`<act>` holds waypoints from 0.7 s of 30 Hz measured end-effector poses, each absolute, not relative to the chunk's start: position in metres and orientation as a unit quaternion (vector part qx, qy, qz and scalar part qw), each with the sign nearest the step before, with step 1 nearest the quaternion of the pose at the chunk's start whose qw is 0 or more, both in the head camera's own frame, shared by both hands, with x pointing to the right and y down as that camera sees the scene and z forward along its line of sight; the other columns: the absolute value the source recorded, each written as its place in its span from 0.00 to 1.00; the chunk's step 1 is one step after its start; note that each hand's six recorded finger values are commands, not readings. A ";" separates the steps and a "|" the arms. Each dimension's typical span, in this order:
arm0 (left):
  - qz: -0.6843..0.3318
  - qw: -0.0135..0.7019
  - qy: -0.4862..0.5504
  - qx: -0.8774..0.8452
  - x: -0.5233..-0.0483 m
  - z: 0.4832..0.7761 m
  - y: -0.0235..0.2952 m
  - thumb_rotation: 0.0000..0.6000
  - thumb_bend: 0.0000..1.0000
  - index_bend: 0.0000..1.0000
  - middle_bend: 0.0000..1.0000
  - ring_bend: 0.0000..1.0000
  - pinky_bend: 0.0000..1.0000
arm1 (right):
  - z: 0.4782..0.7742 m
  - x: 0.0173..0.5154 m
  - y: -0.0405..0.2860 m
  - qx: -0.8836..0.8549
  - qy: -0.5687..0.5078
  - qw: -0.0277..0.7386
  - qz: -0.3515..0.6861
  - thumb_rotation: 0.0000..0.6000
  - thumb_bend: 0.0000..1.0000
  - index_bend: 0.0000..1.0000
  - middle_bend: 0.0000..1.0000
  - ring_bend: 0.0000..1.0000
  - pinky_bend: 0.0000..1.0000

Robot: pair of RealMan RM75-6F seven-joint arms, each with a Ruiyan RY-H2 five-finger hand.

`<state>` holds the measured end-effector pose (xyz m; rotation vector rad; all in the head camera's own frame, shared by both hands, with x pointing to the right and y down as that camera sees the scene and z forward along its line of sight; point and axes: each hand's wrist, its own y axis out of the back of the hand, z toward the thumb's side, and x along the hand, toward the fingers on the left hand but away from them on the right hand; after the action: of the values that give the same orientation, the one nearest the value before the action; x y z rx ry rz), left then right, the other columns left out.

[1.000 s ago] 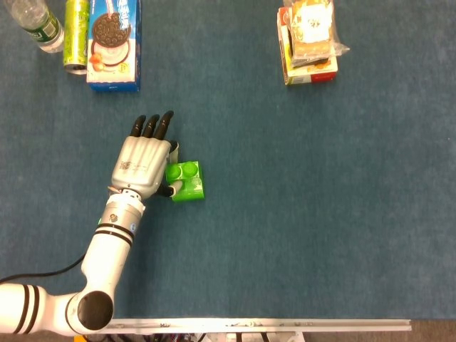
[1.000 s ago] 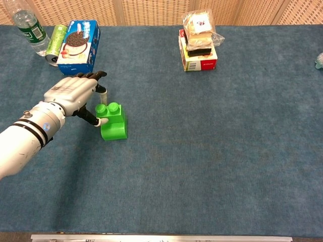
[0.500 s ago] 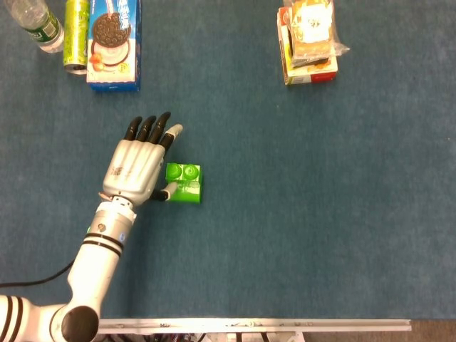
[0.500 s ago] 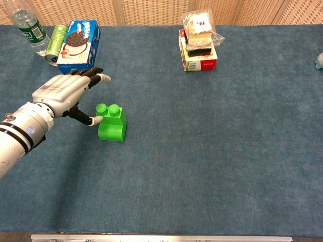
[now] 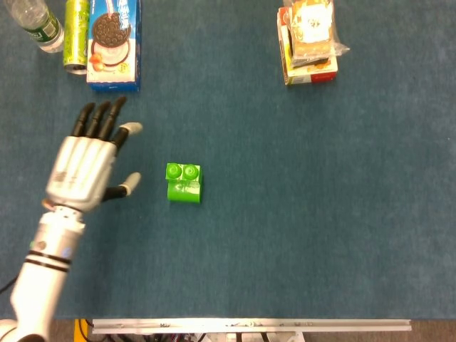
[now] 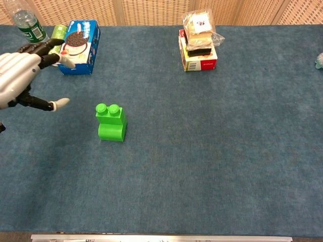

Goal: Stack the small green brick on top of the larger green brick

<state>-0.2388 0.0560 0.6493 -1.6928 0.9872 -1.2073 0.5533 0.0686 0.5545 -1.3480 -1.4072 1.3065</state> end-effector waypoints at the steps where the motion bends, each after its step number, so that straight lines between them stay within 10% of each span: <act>1: -0.473 0.404 0.398 -0.674 -0.246 0.647 0.056 1.00 0.25 0.26 0.00 0.00 0.00 | 0.555 0.553 0.068 -0.530 -0.551 0.388 0.515 1.00 0.25 0.22 0.24 0.12 0.32; 21: -0.442 0.477 0.445 -0.616 -0.381 0.616 0.097 1.00 0.25 0.36 0.00 0.00 0.00 | 0.580 0.533 0.063 -0.533 -0.501 0.404 0.549 1.00 0.25 0.22 0.24 0.12 0.32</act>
<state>-0.3809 0.0970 0.6161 -1.5048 1.0878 -1.0786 0.5331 0.0630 0.5795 -1.3465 -1.2660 1.3866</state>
